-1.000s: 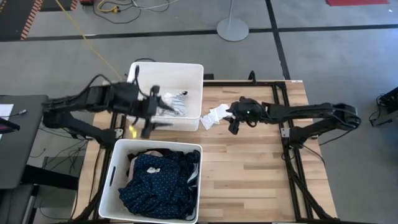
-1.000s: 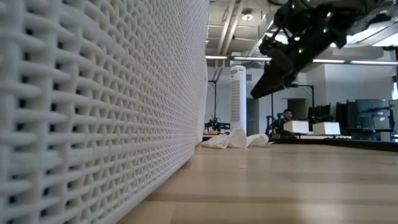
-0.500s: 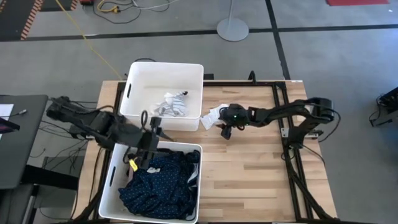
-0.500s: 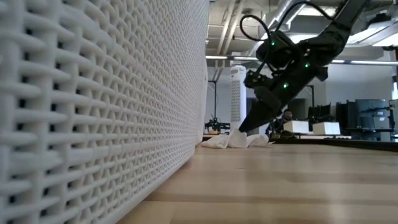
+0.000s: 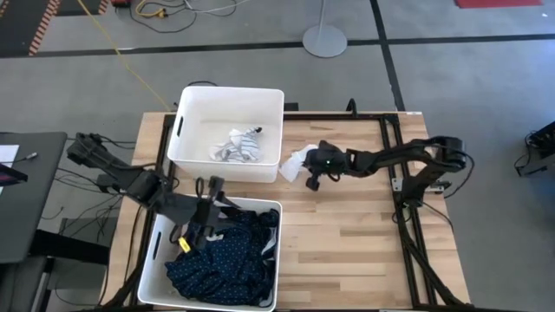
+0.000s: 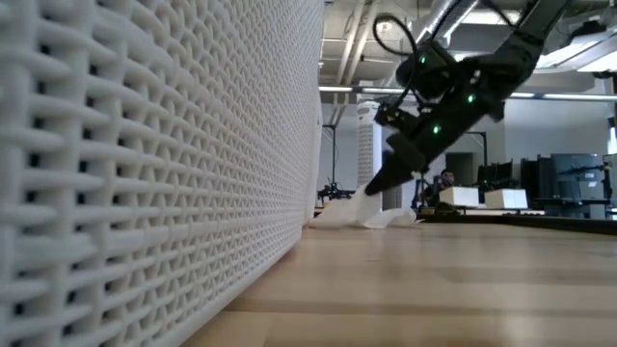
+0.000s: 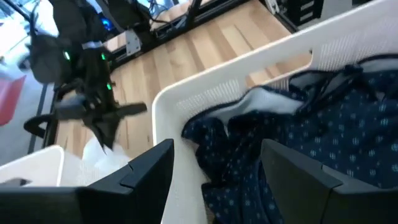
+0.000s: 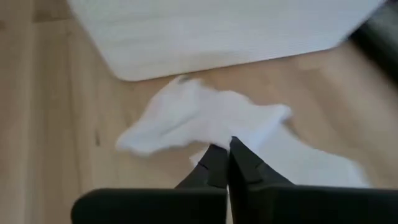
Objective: Sort clothes
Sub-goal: Put the white sock into the top white laundry organizer
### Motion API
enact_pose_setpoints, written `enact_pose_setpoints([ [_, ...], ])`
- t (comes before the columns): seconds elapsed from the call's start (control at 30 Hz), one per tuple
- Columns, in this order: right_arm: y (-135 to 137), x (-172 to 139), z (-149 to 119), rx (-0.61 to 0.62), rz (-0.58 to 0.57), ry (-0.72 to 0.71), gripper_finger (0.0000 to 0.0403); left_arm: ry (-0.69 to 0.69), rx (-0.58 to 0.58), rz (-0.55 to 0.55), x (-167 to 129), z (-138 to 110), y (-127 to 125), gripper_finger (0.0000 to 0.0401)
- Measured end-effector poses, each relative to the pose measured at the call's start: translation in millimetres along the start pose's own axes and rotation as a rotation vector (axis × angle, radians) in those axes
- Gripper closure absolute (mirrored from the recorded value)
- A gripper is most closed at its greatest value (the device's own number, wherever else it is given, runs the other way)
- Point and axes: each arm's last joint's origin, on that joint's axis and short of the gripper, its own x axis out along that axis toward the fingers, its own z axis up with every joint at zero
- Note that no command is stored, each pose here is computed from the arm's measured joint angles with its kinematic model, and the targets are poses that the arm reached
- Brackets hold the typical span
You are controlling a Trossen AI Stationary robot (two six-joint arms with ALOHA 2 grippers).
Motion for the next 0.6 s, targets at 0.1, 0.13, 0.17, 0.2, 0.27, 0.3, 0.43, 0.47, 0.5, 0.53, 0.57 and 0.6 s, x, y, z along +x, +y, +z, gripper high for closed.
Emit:
enact_pose_setpoints([
  [0.1, 0, -17, 12, -0.027, -0.062, 0.016, 0.0398, 0.019, -0.001, 0.004, 3, -6, -3, 0.0166],
  [0.13, -2, -24, 17, -0.03, -0.079, 0.014, 0.0399, 0.031, -0.001, 0.002, 5, -9, -4, 0.0166],
  [0.17, -3, -33, 24, -0.032, -0.089, 0.002, 0.04, 0.043, -0.004, 0.0, 6, -11, -6, 0.0166],
  [0.2, -4, -41, 29, -0.033, -0.093, -0.01, 0.04, 0.049, -0.005, -0.002, 8, -13, -7, 0.0166],
  [0.27, -5, -60, 42, -0.031, -0.101, -0.05, 0.0401, 0.057, -0.004, -0.002, 11, -17, -9, 0.0166],
  [0.3, -5, -69, 47, -0.031, -0.098, -0.072, 0.0401, 0.061, -0.003, -0.002, 12, -19, -9, 0.0166],
  [0.43, -4, -106, 67, -0.029, -0.08, -0.158, 0.0402, 0.078, 0.001, -0.001, 17, -25, -12, 0.0166],
  [0.47, -4, -115, 71, -0.031, -0.074, -0.174, 0.0402, 0.075, -0.001, 0.0, 17, -25, -12, 0.0166],
  [0.5, -3, -123, 75, -0.032, -0.067, -0.19, 0.0402, 0.071, -0.001, 0.002, 17, -25, -13, 0.0166],
  [0.53, -2, -131, 78, -0.033, -0.061, -0.208, 0.0402, 0.071, 0.002, 0.005, 18, -26, -13, 0.0166],
  [0.57, -1, -138, 81, -0.034, -0.055, -0.225, 0.0402, 0.07, 0.006, 0.005, 18, -26, -13, 0.0166],
  [0.6, 1, -145, 83, -0.037, -0.049, -0.241, 0.0402, 0.066, 0.006, 0.005, 18, -26, -13, 0.0166],
])
